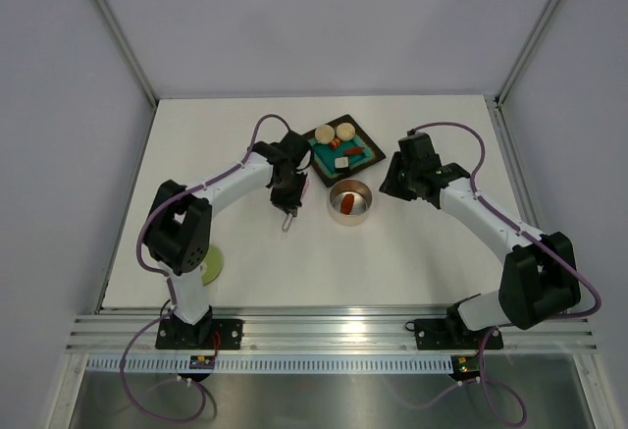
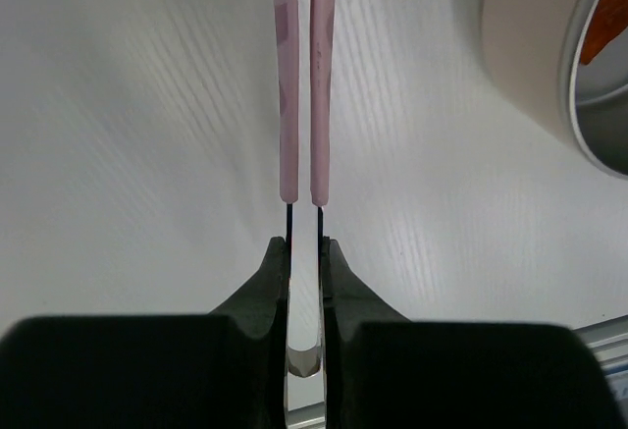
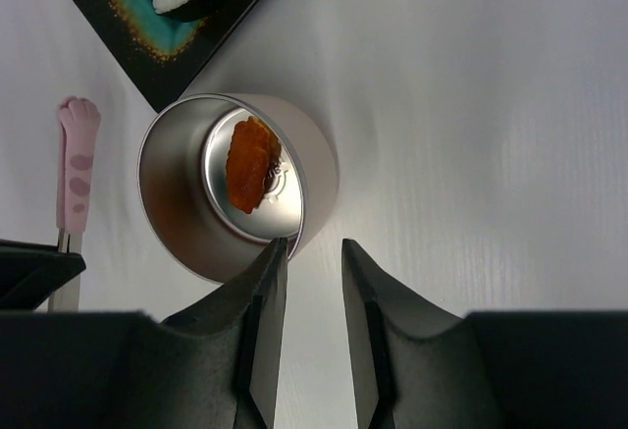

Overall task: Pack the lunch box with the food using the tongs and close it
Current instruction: Move the packing box to the center of the board.

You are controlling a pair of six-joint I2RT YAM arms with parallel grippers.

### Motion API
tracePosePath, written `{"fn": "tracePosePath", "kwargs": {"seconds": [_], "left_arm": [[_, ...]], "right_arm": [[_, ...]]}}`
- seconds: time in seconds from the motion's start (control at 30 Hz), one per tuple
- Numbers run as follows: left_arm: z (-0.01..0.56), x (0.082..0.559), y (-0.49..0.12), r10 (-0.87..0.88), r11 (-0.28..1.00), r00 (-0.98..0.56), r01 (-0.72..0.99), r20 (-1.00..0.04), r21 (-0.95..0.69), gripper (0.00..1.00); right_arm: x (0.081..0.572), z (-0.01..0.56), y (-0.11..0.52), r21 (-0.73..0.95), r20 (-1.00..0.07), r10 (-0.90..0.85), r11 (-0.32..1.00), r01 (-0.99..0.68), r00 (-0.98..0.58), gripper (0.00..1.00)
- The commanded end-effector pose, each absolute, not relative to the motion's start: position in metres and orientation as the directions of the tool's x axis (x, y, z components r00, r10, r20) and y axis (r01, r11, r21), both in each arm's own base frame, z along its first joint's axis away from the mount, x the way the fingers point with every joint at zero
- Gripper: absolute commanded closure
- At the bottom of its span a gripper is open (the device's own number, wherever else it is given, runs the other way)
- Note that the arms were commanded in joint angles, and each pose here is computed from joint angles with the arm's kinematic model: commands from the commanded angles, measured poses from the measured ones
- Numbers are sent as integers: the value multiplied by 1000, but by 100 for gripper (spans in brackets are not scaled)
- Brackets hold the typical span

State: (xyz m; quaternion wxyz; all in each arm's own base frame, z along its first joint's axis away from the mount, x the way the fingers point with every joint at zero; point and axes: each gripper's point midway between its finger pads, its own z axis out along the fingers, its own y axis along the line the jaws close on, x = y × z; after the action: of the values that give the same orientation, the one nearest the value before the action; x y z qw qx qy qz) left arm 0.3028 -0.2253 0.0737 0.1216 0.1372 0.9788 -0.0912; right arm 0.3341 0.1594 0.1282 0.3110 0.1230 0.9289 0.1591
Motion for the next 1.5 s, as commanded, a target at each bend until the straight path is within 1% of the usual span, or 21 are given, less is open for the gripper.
{"fn": "tracePosePath", "kwargs": {"seconds": [0.0,0.03,0.1,0.13,0.23,0.3,0.33,0.4,0.43,0.57,0.7,0.83,0.87,0.93,0.97,1.07,1.1,1.17,1.2,1.33,1.47], "left_arm": [[92,300,-242,181,948,-919,258,-350,-187,100],[87,296,-242,170,952,-924,244,-343,-185,100],[86,298,-250,125,953,-925,213,-359,-216,100],[87,296,-250,104,955,-926,195,-363,-224,100],[95,302,-247,89,957,-911,190,-403,-218,100],[100,307,-242,89,965,-899,184,-429,-185,100],[102,307,-240,95,966,-897,187,-431,-177,100],[106,307,-238,93,967,-892,187,-442,-174,100],[107,307,-238,96,967,-891,189,-443,-172,100],[111,307,-237,99,967,-889,193,-447,-169,100],[116,307,-233,101,968,-882,194,-460,-159,100],[121,307,-234,113,965,-877,208,-467,-157,100],[121,307,-233,116,965,-877,210,-466,-154,100],[122,307,-233,129,964,-876,220,-465,-147,100],[122,307,-232,133,965,-876,222,-463,-143,100],[125,307,-233,147,961,-874,237,-462,-143,100],[126,307,-234,161,957,-872,252,-463,-143,100],[126,306,-238,182,947,-872,279,-454,-157,100],[127,306,-240,208,940,-865,306,-456,-152,100],[127,303,-242,290,913,-854,383,-433,-142,100],[129,304,-246,371,878,-829,460,-418,-133,100]], "right_arm": [[335,135,155,367,-569,342,919,141,-748,64],[335,134,157,370,-565,338,919,135,-752,64],[333,134,166,389,-552,311,917,92,-774,65],[329,135,175,382,-556,273,923,50,-785,65],[327,140,187,343,-580,215,939,4,-786,61],[330,136,185,315,-570,210,949,25,-795,58],[334,135,181,293,-578,209,955,38,-789,55],[341,118,181,247,-560,180,968,45,-809,50],[345,123,182,245,-572,175,969,37,-801,50],[354,94,185,177,-517,115,984,26,-848,49],[361,86,189,165,-514,92,986,7,-853,50],[368,79,186,134,-513,89,991,23,-854,55],[368,76,185,128,-510,91,991,29,-856,60],[370,77,182,117,-518,101,992,47,-849,65],[370,78,181,114,-522,103,992,51,-847,70],[372,80,175,92,-539,114,993,76,-835,76],[373,81,172,80,-545,117,993,87,-831,81],[373,81,168,57,-547,114,993,99,-829,83],[374,81,163,34,-553,109,994,108,-826,88],[372,82,147,-30,-564,105,989,148,-819,89],[369,83,134,-40,-567,123,984,176,-814,89]]}}
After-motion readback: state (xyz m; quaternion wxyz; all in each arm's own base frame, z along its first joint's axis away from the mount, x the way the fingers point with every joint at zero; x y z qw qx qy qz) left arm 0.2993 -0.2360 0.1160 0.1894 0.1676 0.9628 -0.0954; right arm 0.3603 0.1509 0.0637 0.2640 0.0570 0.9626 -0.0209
